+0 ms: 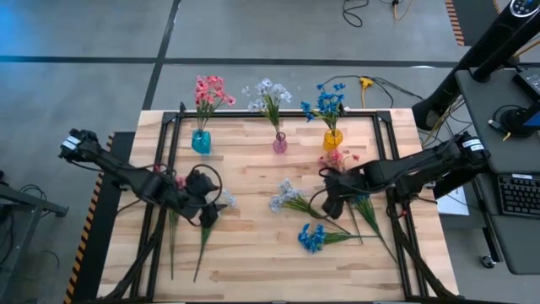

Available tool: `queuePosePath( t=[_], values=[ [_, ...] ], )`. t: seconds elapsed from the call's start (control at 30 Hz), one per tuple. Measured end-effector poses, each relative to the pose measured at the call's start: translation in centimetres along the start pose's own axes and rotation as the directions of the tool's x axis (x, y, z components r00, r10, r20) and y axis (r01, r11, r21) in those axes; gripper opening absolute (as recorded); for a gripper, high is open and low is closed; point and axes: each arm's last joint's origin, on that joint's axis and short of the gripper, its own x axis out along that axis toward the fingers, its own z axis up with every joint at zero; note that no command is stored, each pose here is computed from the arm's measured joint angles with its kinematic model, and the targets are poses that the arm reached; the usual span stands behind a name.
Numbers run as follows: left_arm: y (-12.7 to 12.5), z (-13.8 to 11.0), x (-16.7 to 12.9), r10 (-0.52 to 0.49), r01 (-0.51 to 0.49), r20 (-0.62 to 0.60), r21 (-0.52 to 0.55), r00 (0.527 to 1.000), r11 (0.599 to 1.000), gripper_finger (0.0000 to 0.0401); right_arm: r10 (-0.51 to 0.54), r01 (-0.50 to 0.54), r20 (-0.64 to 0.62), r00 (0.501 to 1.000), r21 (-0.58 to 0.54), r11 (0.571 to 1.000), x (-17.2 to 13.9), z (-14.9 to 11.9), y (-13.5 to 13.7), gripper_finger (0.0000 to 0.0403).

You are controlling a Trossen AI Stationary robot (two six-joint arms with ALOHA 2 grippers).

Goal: Sort flowers into vase by color
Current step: Put the bottom blue flowers into the yellow vase

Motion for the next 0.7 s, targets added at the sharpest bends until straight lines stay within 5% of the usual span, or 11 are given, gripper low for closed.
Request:
queuePosePath(
  t=[0.2, 0.37, 0.5, 0.7],
  values=[
    [-0.5, -0.1, 0.7, 0.001, -0.001, 0.001, 0.047, 1.0, 0.999, 0.0326, -0.141, 0.155, -0.137, 0.98, 0.092, 0.984, -0.2, -1.3, -1.4, 0.0206],
    [-0.6, -0.2, 0.9, 0.008, -0.008, -0.004, 0.052, 1.0, 0.999, 0.0326, -0.093, 0.101, -0.109, 0.99, 0.077, 0.992, -0.1, -1.1, -0.8, 0.0206],
    [-0.6, -0.2, 1.0, 0.024, -0.025, 0.007, 0.07, 1.0, 0.997, 0.0326, 0.036, -0.046, -0.094, 0.995, -0.109, 0.993, -0.1, -1.3, 0.6, 0.0205],
    [-0.6, -0.3, 1.2, 0.033, -0.034, 0.007, 0.079, 0.999, 0.996, 0.0326, 0.079, -0.129, -0.132, 0.988, -0.425, 0.896, 0.0, -3.5, 2.1, 0.0205]
  ],
)
